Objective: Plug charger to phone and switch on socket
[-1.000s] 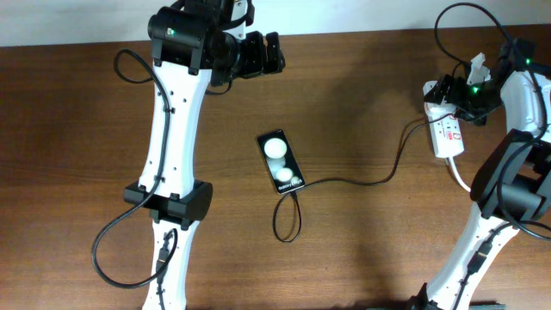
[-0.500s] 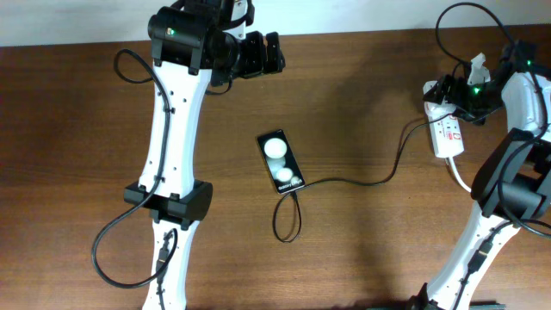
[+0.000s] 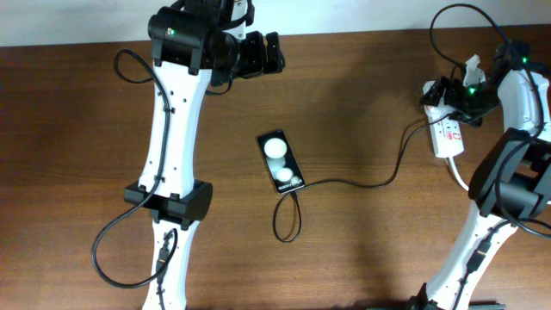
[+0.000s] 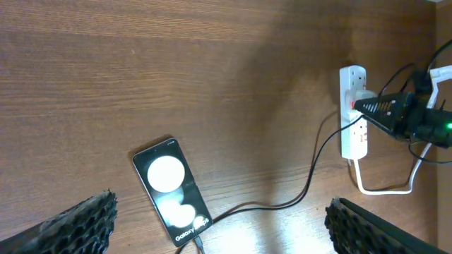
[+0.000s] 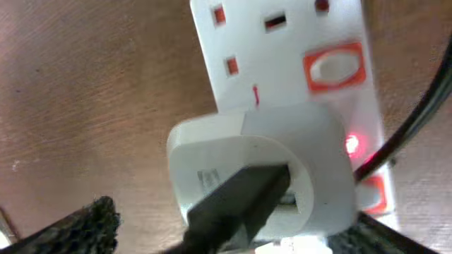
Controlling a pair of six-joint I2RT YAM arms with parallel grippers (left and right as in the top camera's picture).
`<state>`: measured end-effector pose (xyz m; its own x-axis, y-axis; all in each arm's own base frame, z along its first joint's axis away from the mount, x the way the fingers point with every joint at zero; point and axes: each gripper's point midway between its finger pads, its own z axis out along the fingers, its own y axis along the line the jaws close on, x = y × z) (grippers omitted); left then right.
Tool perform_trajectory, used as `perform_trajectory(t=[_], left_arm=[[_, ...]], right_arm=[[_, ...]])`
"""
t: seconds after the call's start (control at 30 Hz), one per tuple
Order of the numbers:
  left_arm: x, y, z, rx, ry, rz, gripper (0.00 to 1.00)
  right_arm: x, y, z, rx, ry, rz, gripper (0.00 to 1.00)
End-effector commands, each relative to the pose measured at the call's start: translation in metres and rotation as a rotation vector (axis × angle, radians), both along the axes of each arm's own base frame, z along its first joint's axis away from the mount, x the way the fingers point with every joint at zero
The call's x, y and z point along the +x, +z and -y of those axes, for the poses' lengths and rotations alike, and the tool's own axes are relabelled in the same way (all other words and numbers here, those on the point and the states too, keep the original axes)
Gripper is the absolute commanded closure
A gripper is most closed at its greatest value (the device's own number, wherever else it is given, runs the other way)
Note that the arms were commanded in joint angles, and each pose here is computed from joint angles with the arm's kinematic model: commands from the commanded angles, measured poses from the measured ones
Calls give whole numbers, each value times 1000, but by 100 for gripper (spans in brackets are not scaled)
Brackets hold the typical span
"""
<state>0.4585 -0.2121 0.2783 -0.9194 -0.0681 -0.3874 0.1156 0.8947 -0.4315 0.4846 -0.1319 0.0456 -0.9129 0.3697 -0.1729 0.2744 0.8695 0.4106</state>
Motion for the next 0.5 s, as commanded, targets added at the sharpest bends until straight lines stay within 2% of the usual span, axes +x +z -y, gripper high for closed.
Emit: perform_trajectory(t=[0.0,0.27,0.47], left_arm=[[-6,22,-3,-5,-9,58,1],[-6,22,-3,-5,-9,58,1],[-6,22,-3,-5,-9,58,1]], right_arm=[[-12,-21,-20,68,-17,-90,9],[-20,66,29,-9,-114,68,12],[-49,161,33,-163,-157,171,12]])
